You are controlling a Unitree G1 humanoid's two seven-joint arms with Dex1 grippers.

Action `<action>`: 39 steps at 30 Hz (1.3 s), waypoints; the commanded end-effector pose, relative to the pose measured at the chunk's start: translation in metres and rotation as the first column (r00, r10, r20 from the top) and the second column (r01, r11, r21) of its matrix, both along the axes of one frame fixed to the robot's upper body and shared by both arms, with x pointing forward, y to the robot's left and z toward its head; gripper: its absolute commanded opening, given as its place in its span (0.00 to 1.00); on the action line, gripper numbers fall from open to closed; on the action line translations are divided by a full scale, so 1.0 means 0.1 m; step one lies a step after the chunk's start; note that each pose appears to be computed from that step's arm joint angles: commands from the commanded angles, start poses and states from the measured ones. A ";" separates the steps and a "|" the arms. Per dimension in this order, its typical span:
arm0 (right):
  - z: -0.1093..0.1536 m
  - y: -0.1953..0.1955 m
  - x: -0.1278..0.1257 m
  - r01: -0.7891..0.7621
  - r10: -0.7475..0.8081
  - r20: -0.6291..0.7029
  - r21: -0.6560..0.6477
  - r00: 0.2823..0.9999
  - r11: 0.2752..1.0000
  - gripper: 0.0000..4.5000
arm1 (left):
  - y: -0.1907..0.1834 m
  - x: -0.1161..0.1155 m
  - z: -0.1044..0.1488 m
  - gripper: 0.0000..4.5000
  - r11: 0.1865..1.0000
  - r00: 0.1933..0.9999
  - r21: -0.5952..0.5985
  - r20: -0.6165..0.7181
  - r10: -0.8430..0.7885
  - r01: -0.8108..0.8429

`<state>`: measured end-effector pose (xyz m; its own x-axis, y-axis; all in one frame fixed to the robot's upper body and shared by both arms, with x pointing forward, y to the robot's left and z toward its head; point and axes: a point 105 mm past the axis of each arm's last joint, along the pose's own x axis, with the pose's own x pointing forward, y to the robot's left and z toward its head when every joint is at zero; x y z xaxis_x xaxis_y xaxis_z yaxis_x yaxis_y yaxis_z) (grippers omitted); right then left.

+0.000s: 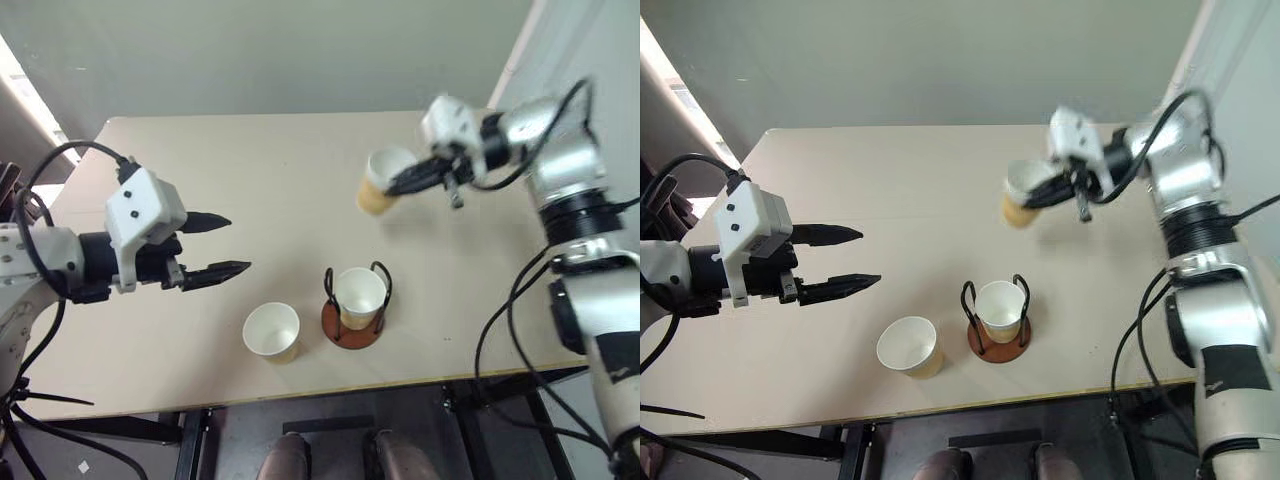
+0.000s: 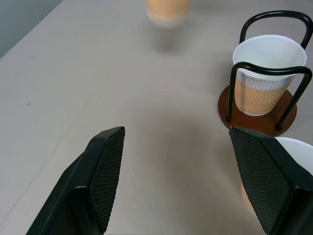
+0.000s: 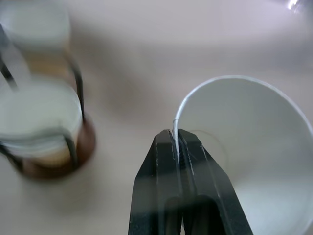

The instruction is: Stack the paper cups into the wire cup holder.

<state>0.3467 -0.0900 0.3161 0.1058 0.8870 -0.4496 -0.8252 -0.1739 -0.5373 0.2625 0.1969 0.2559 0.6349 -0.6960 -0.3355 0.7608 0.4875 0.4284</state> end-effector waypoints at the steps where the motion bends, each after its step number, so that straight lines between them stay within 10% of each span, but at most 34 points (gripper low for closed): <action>1: 0.32 0.10 -0.43 -0.158 0.160 -0.011 0.072 0.987 0.985 0.00 | -0.06 0.01 0.06 0.81 0.999 0.999 0.000 0.037 -0.035 0.035; 10: 0.09 0.21 -0.96 -0.346 0.339 -0.143 -0.029 0.930 0.938 0.00 | -0.15 0.02 0.02 0.81 0.995 0.995 0.001 0.020 -0.099 0.099; 39: -0.65 0.34 -0.65 -0.333 0.318 -0.099 -0.337 0.943 0.881 0.00 | -0.10 -0.23 0.03 0.81 0.991 0.991 -0.002 -0.014 -0.135 0.135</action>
